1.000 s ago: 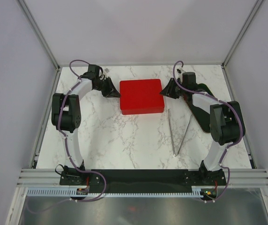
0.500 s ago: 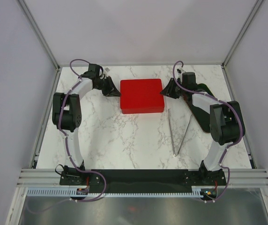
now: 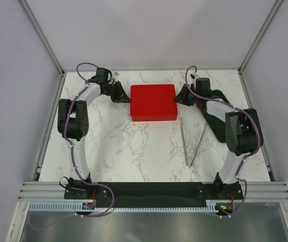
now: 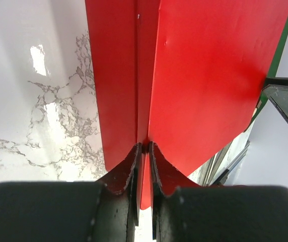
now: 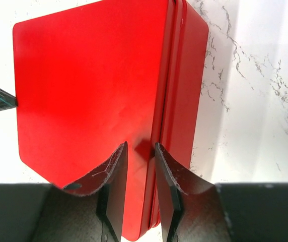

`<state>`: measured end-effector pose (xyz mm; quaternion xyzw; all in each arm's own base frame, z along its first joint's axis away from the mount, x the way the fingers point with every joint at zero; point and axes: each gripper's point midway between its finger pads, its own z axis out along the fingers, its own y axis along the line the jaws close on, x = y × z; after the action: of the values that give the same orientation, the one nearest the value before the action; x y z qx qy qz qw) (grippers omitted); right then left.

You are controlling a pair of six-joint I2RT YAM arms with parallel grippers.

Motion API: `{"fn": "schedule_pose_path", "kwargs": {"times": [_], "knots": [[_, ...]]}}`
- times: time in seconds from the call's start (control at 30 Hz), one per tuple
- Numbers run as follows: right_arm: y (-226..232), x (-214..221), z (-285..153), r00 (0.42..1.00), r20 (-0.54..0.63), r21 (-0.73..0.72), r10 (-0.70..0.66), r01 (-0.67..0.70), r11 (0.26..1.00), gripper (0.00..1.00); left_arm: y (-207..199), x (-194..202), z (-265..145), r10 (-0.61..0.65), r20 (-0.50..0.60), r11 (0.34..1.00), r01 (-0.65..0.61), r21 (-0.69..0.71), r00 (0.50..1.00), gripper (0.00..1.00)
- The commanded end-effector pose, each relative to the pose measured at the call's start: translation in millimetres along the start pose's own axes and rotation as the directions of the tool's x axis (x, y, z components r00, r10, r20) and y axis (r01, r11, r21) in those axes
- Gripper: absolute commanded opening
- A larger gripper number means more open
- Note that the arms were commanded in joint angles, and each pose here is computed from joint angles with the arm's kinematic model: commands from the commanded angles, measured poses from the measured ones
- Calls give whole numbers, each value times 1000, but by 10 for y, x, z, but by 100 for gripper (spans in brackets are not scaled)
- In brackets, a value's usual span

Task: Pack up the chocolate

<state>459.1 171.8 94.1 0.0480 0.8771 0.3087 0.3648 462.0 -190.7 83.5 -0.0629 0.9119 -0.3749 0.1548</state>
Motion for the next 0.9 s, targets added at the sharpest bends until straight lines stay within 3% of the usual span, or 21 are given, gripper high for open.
{"fn": "schedule_pose_path", "kwargs": {"times": [0.0, 0.07, 0.27, 0.37, 0.63, 0.87], "knots": [[223, -293, -57, 995, 86, -46, -57, 61, 997, 35, -176, -15, 83, 34, -1, 999, -34, 33, 999, 16], [186, -274, -40, 995, 83, -29, -52, 55, 998, 35, -166, -15, 86, 31, -2, 999, -31, 33, 1000, 16], [48, -198, -14, 997, 67, 22, -47, 45, 999, 48, -147, -2, 106, 28, -6, 999, -28, 28, 1000, 16], [-7, -161, 5, 997, 52, 45, -52, 49, 998, 48, -136, -4, 119, 24, -6, 999, -24, 26, 1000, 16], [-120, -6, 128, 1000, 8, 53, -29, 28, 998, 40, -130, -31, 172, 15, -7, 1000, -15, 26, 1000, 17], [-217, 176, 248, 1000, -28, 47, 10, -8, 999, 32, -170, -77, 113, 11, 13, 1000, -12, 23, 1000, 32]]}}
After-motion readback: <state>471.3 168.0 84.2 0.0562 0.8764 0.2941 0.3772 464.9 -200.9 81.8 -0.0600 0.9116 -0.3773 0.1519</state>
